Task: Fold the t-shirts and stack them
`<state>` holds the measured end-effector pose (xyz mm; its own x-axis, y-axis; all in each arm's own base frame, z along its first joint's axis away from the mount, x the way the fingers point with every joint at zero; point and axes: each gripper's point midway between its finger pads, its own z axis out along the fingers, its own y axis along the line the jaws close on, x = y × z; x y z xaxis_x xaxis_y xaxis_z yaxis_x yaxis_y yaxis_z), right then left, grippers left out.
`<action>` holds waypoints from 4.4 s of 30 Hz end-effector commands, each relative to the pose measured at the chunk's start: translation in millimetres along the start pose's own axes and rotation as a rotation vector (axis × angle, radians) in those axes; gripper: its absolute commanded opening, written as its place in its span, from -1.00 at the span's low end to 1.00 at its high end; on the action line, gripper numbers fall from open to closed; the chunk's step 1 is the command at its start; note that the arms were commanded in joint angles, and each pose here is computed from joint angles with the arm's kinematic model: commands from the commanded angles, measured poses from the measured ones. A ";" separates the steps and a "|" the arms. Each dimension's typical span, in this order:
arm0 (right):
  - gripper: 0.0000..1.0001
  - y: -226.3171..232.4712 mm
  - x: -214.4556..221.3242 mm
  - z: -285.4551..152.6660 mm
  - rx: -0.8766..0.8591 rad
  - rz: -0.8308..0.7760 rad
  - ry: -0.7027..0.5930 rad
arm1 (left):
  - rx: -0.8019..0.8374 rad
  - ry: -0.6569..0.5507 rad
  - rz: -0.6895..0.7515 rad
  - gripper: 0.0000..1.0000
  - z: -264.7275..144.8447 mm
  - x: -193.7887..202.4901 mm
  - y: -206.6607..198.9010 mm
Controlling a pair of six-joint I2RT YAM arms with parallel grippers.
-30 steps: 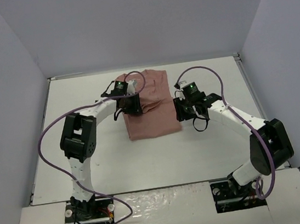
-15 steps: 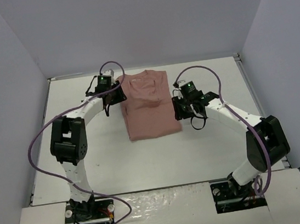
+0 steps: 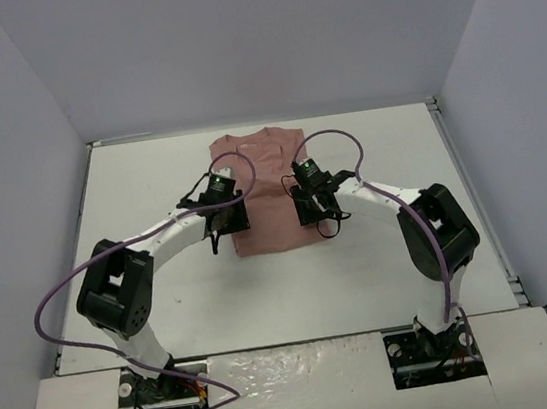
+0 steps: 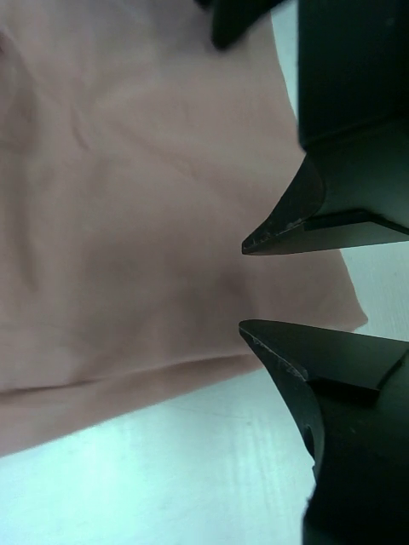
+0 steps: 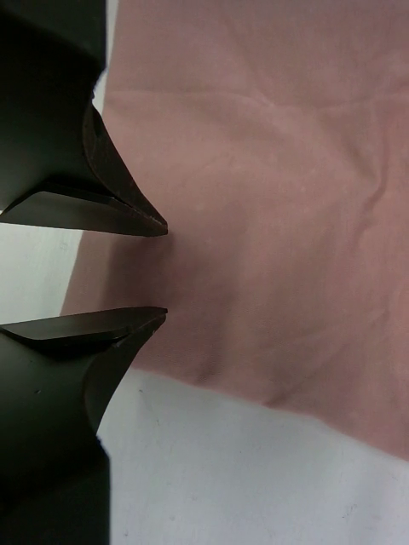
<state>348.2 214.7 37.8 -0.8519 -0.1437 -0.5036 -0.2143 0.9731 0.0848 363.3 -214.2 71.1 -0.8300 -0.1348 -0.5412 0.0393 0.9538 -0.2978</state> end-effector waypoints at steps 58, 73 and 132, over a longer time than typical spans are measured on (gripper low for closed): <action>-1.00 9.1 148.1 -44.9 0.079 0.077 0.191 | -0.193 0.292 -0.105 -1.00 -81.9 137.3 70.9; -1.00 32.4 62.4 -126.6 -0.017 -0.033 0.135 | -0.103 0.168 -0.214 -1.00 -157.4 102.9 65.3; -0.28 71.5 -190.2 -39.8 -0.528 -0.129 -0.145 | 0.354 -0.180 -0.020 -0.37 -44.3 -168.6 -12.5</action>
<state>479.6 280.0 176.6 -0.7507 -0.1767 -0.6366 -0.4619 0.8293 0.3145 459.1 -171.3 217.3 -0.7058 -0.1992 -0.6798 0.2075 0.8594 -0.4672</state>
